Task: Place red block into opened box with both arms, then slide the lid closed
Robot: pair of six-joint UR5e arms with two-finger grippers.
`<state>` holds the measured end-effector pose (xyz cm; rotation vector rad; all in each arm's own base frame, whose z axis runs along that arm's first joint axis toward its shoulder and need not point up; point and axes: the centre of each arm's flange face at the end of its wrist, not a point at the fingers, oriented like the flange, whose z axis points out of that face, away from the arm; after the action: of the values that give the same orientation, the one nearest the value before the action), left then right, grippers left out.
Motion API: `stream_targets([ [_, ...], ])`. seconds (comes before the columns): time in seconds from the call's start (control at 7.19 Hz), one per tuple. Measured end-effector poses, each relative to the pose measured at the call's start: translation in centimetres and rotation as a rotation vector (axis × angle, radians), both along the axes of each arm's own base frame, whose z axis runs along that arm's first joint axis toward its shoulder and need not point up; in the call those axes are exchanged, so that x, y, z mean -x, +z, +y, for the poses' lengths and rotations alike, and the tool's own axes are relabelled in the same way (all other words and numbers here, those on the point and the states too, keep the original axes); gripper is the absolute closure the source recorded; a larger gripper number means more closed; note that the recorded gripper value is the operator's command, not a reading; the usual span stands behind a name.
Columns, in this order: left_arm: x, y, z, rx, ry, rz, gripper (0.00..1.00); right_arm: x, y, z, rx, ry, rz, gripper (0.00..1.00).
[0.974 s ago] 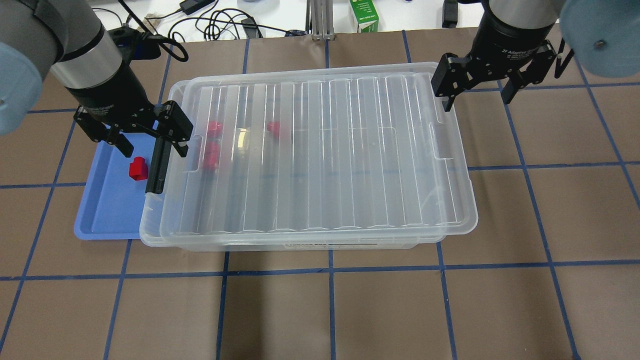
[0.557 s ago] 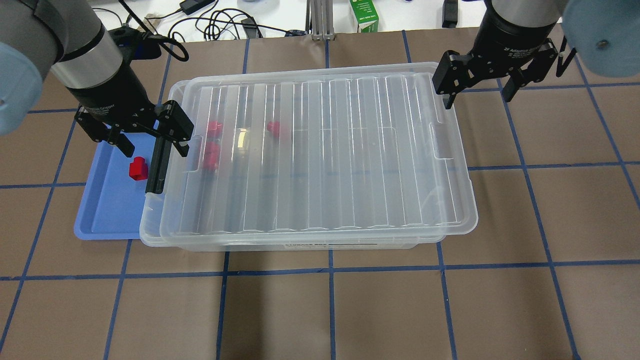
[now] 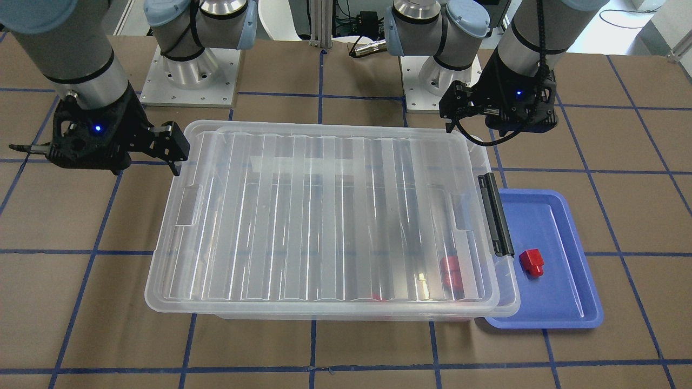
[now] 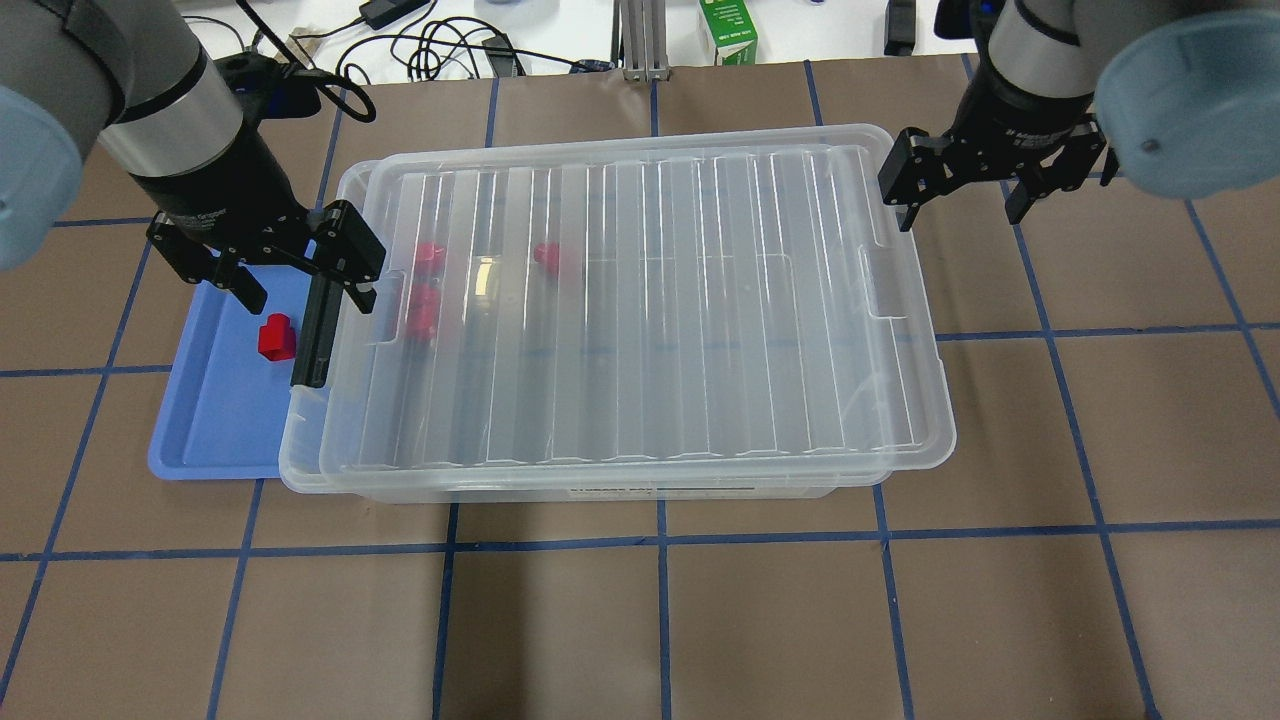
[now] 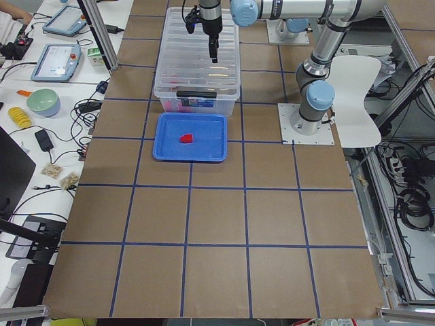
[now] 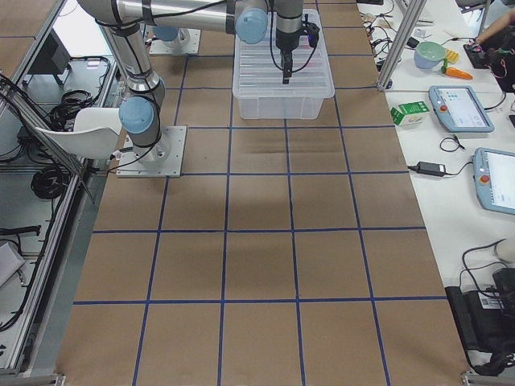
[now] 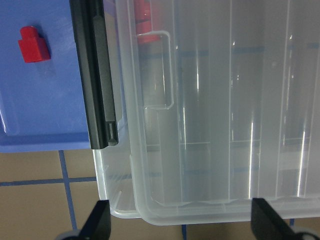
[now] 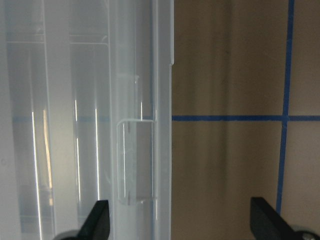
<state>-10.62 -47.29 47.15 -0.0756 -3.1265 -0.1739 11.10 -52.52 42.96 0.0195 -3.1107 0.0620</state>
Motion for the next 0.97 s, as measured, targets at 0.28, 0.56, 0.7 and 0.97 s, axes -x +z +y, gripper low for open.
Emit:
stream_targets([
  [0.28,-0.1,0.0,0.0,-0.001,-0.001,-0.003,0.0,0.2,-5.4,-0.6,0.023,0.006,0.008,0.0],
  [0.56,-0.2,0.1,0.0,0.001,-0.001,-0.001,0.0,0.3,-7.3,-0.8,0.029,0.028,0.012,0.0],
  [0.7,-0.3,0.2,-0.1,0.004,0.0,0.002,0.0,0.4,-7.6,-0.8,0.028,0.042,0.014,0.0],
  [0.97,-0.7,0.2,-0.3,0.008,0.007,-0.001,0.0,1.0,-7.8,-1.0,0.025,0.046,0.011,0.0],
])
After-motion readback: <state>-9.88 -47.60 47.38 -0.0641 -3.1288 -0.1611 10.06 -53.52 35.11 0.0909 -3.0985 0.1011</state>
